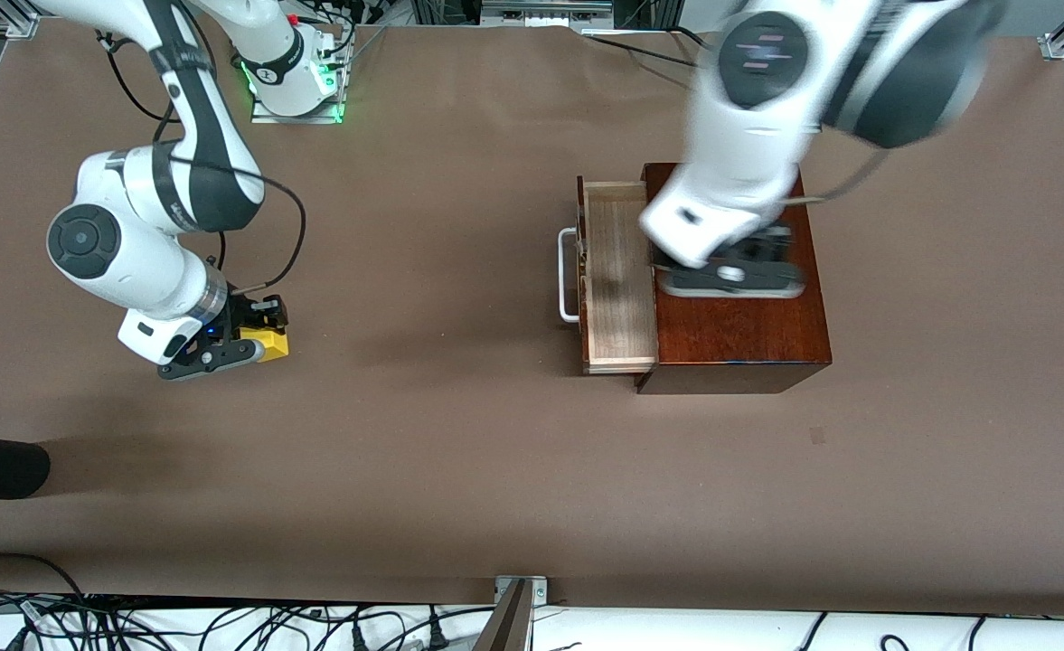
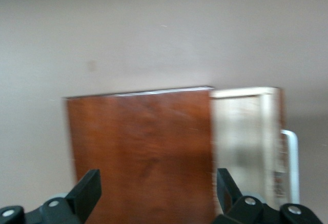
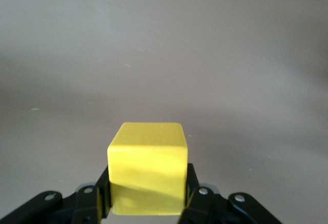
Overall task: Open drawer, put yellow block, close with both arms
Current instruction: 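Lift the yellow cube with the right gripper while the left gripper withdraws, then carry the yellow cube over the open drawer and lower it inside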
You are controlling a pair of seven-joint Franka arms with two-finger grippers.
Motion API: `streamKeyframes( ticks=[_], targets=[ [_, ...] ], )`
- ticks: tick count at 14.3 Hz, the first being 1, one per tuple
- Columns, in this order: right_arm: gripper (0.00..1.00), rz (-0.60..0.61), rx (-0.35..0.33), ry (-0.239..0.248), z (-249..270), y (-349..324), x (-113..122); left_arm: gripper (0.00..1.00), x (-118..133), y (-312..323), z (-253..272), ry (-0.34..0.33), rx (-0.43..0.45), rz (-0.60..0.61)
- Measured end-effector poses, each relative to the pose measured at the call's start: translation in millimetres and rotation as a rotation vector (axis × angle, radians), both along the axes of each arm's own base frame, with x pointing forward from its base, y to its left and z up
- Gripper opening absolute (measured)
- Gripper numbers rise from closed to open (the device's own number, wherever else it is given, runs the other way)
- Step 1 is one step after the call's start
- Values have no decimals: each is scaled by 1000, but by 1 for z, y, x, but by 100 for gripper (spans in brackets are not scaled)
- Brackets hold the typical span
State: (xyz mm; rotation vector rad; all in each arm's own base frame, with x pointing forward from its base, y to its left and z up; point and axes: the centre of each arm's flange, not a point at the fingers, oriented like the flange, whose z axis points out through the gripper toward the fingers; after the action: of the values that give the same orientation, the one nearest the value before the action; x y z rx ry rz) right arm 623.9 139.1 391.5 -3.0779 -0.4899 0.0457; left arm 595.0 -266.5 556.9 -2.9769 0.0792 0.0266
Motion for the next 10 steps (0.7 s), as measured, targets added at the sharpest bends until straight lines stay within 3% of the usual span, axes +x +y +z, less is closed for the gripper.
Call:
streamKeyframes(
  ticks=[5,8,10],
  targets=[
    [56,177,98,-2,27,107,-23,100,27,125,19,63,-46,-56],
    [56,329,147,-16,42,199,-57,100,16,151,36,103,-47,-78],
    [56,422,175,-34,49,260,-78,100,6,165,60,67,-70,-62]
  ],
)
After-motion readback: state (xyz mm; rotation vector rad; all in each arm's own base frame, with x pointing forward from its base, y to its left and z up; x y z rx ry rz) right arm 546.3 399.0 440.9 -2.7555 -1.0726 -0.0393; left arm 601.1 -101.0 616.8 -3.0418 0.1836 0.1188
